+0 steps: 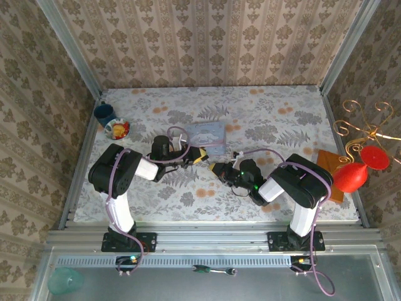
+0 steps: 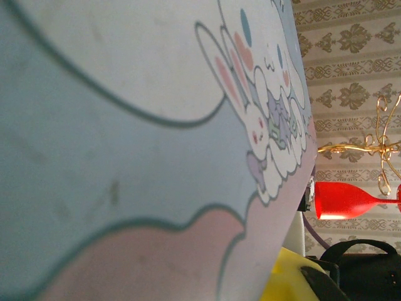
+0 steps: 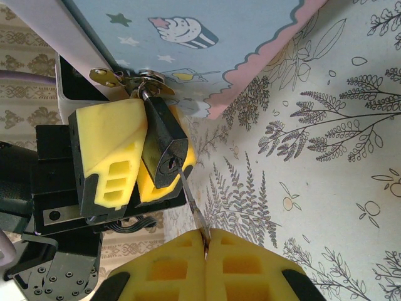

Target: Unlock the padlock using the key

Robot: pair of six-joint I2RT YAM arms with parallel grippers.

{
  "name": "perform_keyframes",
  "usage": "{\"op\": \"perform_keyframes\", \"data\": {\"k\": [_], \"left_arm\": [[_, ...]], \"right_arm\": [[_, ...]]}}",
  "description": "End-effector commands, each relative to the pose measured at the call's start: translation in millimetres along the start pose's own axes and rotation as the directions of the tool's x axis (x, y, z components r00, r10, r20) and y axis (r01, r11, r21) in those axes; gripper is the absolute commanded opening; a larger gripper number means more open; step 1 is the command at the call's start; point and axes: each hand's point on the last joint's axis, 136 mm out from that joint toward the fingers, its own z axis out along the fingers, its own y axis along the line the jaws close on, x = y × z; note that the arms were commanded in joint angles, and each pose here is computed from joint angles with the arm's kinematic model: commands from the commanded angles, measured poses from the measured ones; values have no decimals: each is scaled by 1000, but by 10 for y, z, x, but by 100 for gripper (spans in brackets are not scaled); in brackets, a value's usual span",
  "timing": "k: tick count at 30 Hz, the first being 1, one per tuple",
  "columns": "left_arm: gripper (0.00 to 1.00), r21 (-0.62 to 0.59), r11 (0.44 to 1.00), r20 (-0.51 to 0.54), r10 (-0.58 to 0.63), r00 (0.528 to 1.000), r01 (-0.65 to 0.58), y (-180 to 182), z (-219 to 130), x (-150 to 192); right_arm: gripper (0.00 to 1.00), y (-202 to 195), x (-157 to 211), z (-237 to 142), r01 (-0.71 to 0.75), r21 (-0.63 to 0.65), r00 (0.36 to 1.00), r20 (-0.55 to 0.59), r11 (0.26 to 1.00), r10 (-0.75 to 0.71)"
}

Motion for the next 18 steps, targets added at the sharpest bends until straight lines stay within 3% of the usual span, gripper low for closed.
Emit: {"op": "perform_keyframes", "data": {"k": [1, 18], "left_arm": [[0, 21, 1000, -22, 17, 1000, -16, -28, -11, 20], [0, 25, 1000, -28, 18, 999, -18, -57, -10, 21]], "right_arm": [[0, 176, -48, 2, 25, -57, 1000, 9, 998, -24], [0, 241, -63, 33, 35, -75, 999, 7, 997, -35]]}}
